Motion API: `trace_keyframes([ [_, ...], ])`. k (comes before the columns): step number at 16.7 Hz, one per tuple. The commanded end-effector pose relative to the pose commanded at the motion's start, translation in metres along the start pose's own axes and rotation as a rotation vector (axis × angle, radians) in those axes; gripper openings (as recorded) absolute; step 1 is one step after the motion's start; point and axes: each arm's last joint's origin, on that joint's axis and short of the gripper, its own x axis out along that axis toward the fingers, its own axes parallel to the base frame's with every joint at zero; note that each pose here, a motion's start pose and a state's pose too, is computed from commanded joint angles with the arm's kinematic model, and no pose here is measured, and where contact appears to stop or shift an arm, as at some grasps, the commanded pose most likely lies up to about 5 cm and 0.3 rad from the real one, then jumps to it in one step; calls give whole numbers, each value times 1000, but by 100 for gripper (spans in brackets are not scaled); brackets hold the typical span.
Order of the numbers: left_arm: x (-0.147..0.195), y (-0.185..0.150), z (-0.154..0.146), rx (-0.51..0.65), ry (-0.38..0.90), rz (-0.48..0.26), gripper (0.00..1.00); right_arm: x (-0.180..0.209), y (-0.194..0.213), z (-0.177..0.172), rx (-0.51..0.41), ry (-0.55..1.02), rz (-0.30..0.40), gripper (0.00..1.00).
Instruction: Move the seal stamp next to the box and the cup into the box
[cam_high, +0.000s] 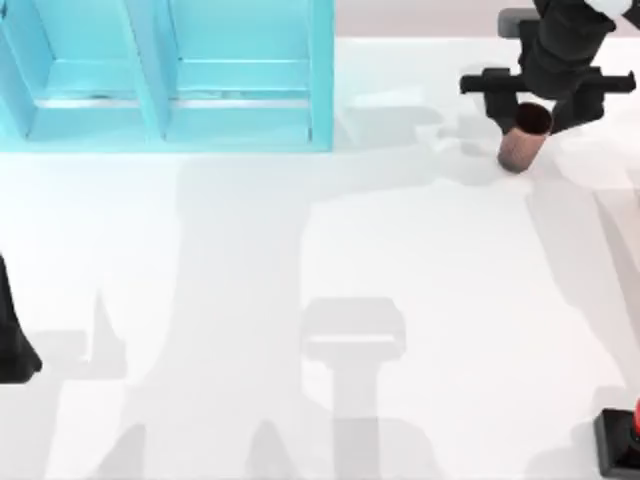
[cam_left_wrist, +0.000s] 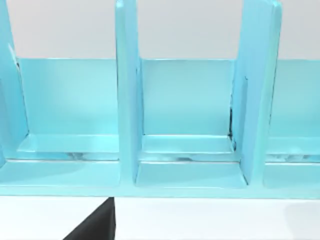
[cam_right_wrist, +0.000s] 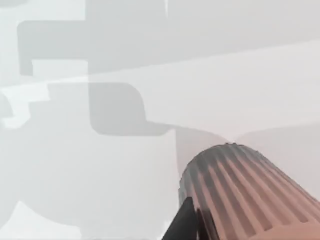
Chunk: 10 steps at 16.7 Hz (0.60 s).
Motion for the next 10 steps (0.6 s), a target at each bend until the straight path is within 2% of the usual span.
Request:
trace_keyframes([
  [10, 0, 0, 0, 0, 0, 0, 100, -78, -79, 13, -7, 3, 1, 0],
])
